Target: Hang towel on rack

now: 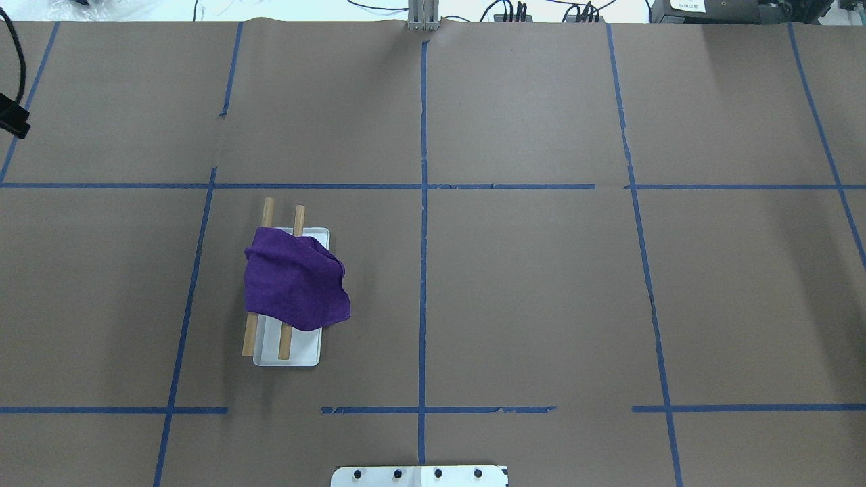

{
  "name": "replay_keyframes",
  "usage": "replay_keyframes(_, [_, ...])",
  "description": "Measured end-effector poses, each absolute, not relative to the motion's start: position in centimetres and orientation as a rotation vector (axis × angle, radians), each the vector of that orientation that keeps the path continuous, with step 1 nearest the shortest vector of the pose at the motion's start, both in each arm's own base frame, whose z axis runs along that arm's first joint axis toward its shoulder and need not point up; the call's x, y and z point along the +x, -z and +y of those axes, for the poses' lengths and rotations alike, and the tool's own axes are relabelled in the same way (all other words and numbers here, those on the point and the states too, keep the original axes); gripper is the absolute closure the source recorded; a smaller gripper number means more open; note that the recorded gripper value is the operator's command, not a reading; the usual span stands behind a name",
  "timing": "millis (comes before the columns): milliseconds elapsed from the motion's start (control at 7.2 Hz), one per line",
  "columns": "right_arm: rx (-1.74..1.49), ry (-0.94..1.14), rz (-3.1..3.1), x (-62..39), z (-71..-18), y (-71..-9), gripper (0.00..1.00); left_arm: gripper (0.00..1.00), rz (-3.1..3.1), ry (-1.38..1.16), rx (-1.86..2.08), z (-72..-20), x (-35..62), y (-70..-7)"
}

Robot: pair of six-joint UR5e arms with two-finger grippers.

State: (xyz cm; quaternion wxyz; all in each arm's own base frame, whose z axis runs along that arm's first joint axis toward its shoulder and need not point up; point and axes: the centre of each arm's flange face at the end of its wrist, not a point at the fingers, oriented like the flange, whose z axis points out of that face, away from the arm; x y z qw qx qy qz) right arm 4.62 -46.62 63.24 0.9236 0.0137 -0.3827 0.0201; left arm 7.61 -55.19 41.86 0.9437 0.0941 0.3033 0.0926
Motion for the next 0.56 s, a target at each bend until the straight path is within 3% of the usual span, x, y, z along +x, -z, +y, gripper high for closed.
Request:
replay_keyframes(278, [0.058,-0.075,-0.792,4.7,-46.7,-60.6,0.0,0.0,0.703,-0.146,0.096,-56.4,-0.6,-50.9])
replay_keyframes(556, [0.063,-0.08,-0.798,4.7,-46.6,-60.1,0.0,0.0,0.748,-0.092,0.05,-53.6,-4.0,-58.6])
